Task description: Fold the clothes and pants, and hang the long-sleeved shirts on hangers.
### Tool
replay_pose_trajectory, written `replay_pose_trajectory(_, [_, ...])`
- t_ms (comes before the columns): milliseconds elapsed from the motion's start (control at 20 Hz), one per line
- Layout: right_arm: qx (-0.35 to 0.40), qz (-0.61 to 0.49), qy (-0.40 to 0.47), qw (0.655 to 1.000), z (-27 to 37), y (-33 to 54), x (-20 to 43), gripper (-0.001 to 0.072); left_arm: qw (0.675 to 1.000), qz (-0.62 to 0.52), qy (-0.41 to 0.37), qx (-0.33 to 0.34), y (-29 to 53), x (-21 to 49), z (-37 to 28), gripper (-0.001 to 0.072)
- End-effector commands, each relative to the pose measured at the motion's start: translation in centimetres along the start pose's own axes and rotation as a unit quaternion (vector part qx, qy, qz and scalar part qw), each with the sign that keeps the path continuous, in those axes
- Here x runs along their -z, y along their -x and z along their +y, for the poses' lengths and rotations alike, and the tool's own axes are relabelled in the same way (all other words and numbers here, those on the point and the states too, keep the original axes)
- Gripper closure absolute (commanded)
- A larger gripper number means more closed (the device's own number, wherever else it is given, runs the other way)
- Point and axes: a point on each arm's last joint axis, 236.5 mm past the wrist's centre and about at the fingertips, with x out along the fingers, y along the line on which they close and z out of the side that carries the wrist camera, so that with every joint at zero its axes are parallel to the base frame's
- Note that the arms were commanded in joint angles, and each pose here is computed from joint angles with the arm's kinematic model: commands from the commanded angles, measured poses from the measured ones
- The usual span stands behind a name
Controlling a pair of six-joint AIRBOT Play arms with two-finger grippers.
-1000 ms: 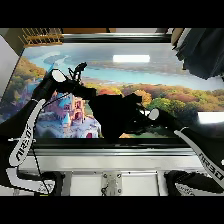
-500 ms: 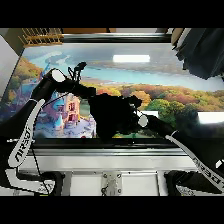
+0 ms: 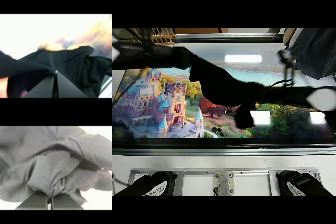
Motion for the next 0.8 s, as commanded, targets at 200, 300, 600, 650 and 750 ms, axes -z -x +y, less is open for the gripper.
replay_pose_trajectory(200, [-0.046,-0.182,0.042,0.981,8.4,17.3,-5.0,0.0697,0.97,-0.205,-0.111,0.069,14.8,-6.4,-15.0,0.0696])
replay_pose_trajectory(300, [-0.038,-0.162,0.025,0.986,7.7,16.6,-4.3,0.0697,0.982,-0.17,-0.075,0.017,13.1,-4.1,-11.9,0.0696])
replay_pose_trajectory(600, [0.035,0.027,-0.027,0.999,-0.1,6.0,3.6,0.0692,0.988,0.058,0.086,-0.115,2.4,12.2,0.3,0.0696])
replay_pose_trajectory(650, [0.044,0.059,-0.037,0.997,-1.5,4.1,5.4,0.0682,0.983,0.093,0.106,-0.121,0.8,15.5,1.5,0.0696])
replay_pose_trajectory(750, [0.061,0.115,-0.065,0.989,-4.0,0.9,8.7,0.0222,0.967,0.157,0.139,-0.143,-1.8,21.5,4.4,0.0696])
